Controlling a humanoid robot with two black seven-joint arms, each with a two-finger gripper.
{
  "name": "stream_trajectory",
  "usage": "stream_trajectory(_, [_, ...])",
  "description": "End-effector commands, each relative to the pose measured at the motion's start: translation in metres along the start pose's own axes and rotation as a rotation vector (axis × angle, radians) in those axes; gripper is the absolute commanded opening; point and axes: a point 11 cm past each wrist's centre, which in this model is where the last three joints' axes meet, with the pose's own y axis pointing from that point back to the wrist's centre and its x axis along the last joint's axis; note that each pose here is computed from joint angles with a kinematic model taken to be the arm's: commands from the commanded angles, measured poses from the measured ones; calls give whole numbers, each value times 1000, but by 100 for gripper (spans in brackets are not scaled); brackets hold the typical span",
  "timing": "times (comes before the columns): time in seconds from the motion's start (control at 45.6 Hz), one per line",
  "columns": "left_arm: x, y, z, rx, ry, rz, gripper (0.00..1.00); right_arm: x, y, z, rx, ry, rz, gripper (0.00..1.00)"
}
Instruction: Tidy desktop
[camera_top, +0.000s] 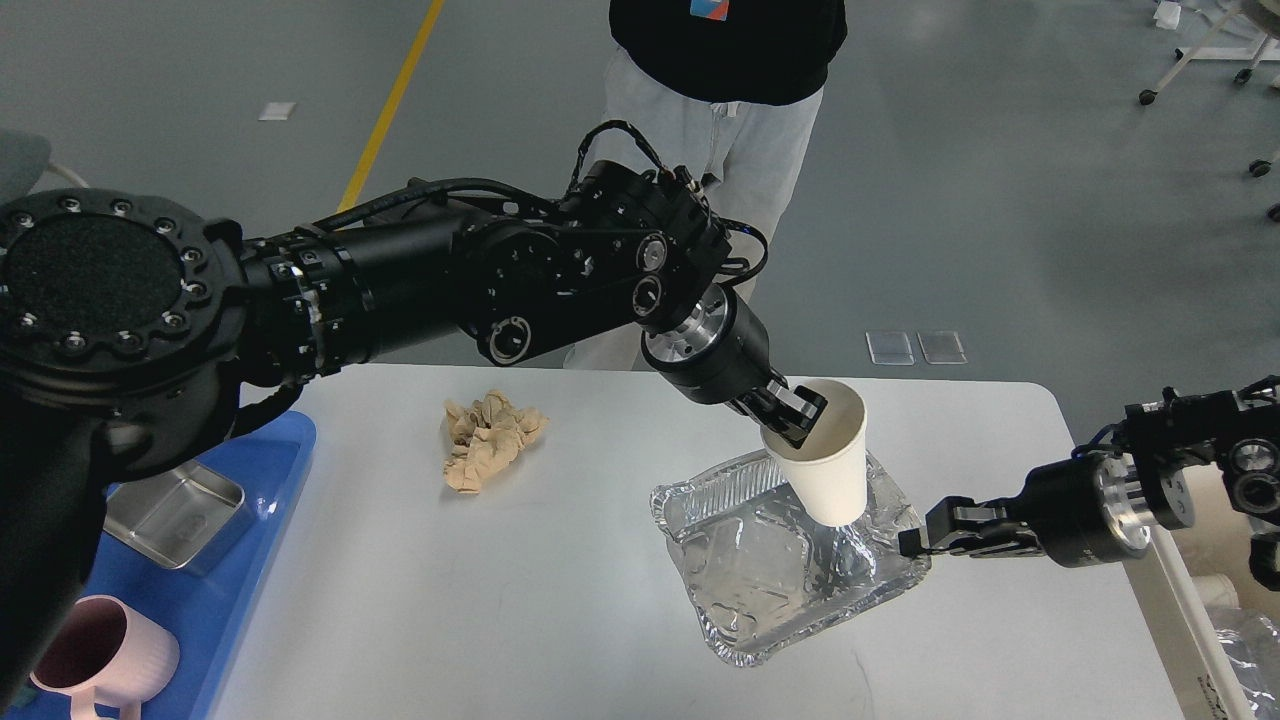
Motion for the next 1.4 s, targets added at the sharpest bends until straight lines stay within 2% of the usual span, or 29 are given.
stream_trajectory(0.0, [0, -4, -1, 25, -13, -8, 0, 4, 3, -3, -1, 11, 6, 0])
stream_trajectory(0.636, [-3, -8, -5, 54, -21, -5, 1, 9, 6, -8, 2, 30, 16, 0])
stream_trajectory(0.833, [-1, -8, -4, 43, -14, 11, 13, 9, 6, -8, 2, 30, 16, 0])
stream_trajectory(1.074, [5, -8, -2, 34, -19, 64, 39, 9, 6, -8, 3, 29, 17, 0])
stream_trajectory(1.381, [25, 2, 13, -29, 7, 173, 61, 9, 7, -8, 0, 29, 18, 0])
